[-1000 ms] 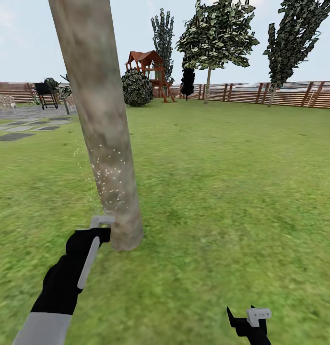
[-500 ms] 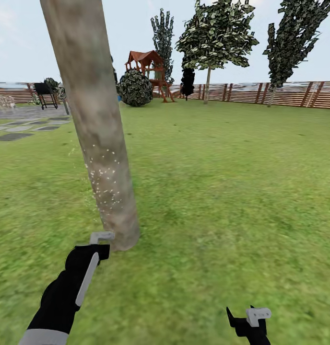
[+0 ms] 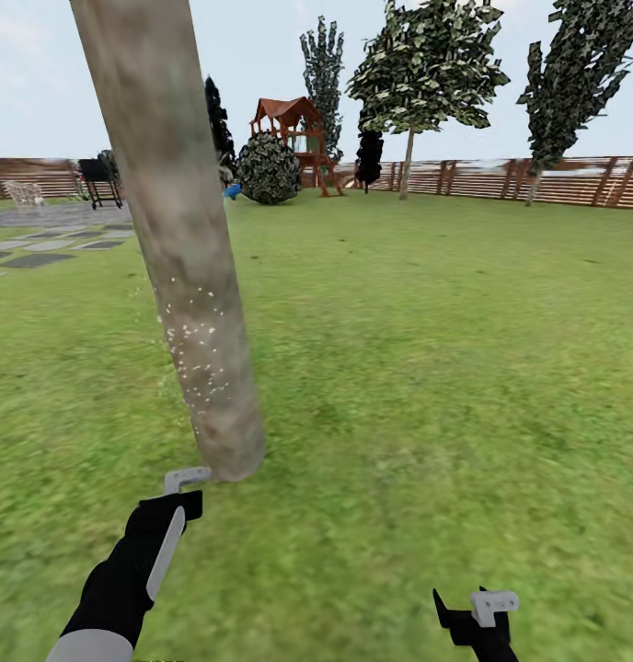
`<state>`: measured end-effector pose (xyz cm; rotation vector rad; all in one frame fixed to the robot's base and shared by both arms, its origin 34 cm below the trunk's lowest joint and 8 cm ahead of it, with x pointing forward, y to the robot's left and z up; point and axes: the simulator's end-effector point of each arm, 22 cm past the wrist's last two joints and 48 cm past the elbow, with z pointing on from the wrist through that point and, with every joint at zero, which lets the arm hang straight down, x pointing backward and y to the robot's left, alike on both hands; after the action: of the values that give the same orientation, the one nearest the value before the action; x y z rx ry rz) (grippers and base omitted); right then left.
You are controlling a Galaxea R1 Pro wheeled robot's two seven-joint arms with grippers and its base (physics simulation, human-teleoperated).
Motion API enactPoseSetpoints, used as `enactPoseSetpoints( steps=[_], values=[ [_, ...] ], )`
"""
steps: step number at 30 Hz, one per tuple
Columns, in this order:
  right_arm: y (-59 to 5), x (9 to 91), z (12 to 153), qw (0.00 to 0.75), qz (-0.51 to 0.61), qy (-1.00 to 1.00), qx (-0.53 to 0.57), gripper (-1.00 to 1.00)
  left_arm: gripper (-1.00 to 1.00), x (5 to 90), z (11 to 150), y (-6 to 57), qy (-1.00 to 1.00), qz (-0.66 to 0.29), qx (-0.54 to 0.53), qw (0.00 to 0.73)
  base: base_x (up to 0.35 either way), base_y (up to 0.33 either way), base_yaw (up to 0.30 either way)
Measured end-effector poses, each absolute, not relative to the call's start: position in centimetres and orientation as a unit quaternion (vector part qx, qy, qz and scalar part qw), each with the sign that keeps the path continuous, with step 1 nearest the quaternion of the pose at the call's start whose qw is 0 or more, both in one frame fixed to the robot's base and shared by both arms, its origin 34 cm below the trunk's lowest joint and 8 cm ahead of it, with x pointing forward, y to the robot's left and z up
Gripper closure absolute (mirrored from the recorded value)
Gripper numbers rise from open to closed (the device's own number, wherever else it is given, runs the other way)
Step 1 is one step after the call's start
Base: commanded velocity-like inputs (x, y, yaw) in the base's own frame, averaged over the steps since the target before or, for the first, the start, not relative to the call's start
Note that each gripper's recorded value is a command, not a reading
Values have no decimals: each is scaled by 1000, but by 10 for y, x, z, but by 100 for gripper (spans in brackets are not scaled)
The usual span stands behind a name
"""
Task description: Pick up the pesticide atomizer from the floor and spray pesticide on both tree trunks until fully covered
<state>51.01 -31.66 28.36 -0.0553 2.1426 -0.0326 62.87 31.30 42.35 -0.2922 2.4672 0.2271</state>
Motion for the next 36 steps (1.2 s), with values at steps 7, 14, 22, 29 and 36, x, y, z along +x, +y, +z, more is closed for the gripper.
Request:
enactPoseSetpoints(
  steps=[7, 14, 22, 29, 36],
  values=[
    [-318, 511, 284, 480, -15, 877, -22, -100, 100, 628, 422, 312, 937, 85, -111, 320, 112, -262, 31],
    [-318, 511, 284, 479, -15, 877, -22, -100, 100, 632, 426, 313, 932, 87, -114, 333, 153, -258, 0],
    [-317, 510, 284, 479, -14, 878, -22, -100, 100, 632, 426, 314, 932, 88, -113, 333, 41, -265, 25],
    [-317, 510, 284, 479, -14, 878, -22, -100, 100, 632, 426, 314, 932, 89, -114, 333, 35, -271, 260],
    [-317, 510, 284, 479, -14, 878, -22, -100, 100, 632, 426, 315, 932, 89, -114, 333, 149, -263, 118]
  ],
)
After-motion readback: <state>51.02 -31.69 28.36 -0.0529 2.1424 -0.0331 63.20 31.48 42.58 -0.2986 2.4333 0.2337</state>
